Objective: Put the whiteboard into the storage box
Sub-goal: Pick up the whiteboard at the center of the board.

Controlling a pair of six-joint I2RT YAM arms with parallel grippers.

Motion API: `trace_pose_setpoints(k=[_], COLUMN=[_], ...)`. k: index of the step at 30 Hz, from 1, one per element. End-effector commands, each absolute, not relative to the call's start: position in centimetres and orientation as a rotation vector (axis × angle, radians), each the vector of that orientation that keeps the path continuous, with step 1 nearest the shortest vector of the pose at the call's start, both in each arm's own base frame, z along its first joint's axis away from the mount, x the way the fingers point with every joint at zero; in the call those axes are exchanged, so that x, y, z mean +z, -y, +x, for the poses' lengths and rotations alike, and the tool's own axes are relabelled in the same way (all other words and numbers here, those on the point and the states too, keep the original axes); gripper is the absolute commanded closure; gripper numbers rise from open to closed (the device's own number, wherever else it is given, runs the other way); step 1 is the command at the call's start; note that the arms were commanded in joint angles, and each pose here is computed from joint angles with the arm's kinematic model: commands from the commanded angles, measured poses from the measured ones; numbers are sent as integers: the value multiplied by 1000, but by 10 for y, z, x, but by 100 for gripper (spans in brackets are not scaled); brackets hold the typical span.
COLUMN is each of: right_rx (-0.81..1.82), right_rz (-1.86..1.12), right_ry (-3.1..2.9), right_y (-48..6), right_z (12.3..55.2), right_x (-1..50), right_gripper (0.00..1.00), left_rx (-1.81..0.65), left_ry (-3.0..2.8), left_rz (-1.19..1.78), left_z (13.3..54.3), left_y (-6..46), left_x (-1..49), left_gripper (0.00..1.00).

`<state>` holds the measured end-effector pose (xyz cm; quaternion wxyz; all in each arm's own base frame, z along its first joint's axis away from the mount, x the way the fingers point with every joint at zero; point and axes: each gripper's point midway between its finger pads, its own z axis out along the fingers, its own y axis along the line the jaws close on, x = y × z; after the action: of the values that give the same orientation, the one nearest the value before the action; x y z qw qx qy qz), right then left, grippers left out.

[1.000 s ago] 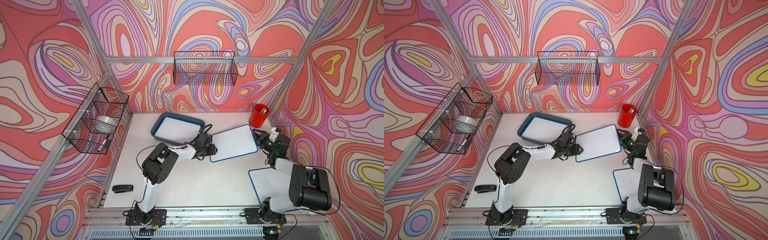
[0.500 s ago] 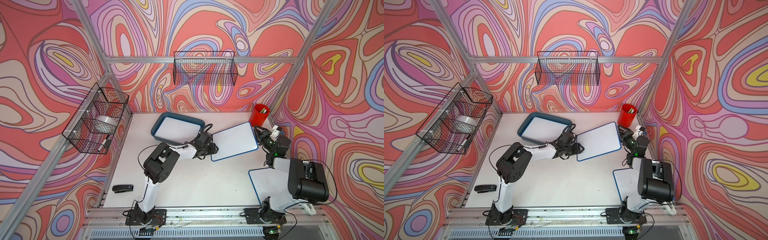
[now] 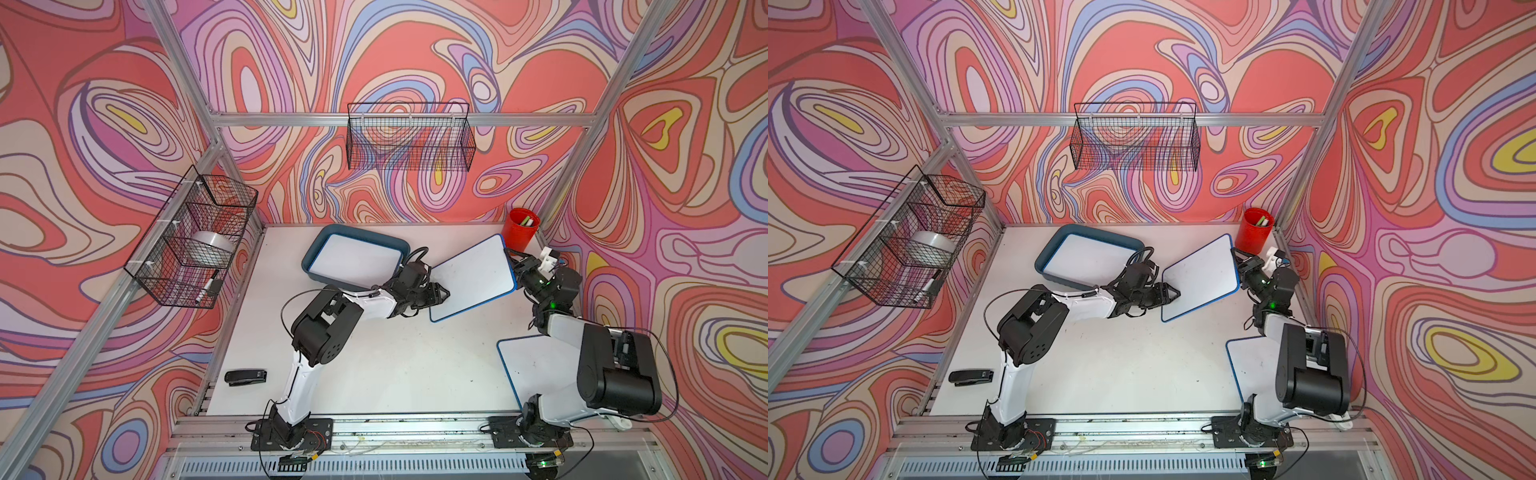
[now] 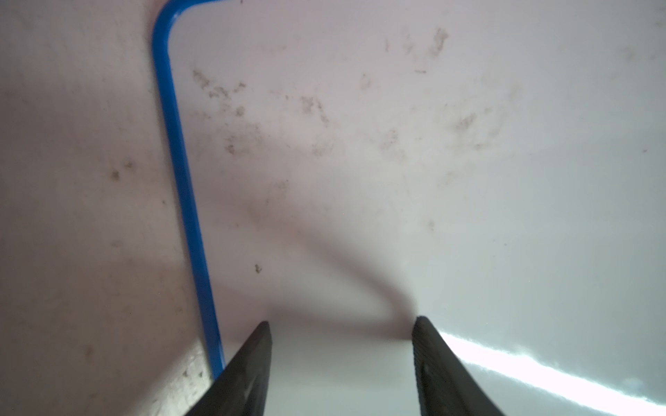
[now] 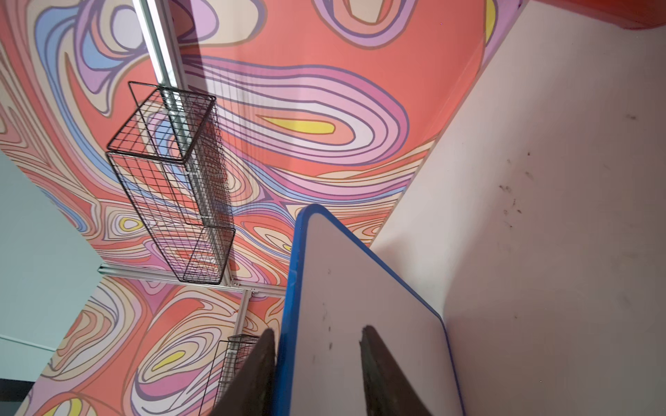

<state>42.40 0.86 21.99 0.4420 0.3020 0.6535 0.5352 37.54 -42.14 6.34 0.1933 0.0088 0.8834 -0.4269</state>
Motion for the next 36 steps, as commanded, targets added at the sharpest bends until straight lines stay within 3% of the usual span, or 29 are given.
trace_pose_setpoints(k=[1, 12, 22, 32, 36], right_rx=[1334, 1251, 1150, 1126, 1122], right_rz=[646, 452, 384, 366, 355], right_ry=[-1880, -2174, -2280, -2279, -2262], right_y=[-49, -62, -59, -59, -59], right_z=[408, 397, 386, 381, 381], right_x=[201, 207, 215, 224, 231], right_gripper=[59, 62, 86, 100, 100], left_rx=[-1211, -1172, -1145, -1058, -1000], left_ry=[-2675, -2669, -2651, -2606, -2580], left_rz=[138, 136, 100, 121, 135], left_z=[319, 328, 340, 356, 361], left_y=[431, 420, 402, 378, 368], left_x=[14, 13, 17, 44, 59], left_gripper=[42, 42, 42, 42, 42])
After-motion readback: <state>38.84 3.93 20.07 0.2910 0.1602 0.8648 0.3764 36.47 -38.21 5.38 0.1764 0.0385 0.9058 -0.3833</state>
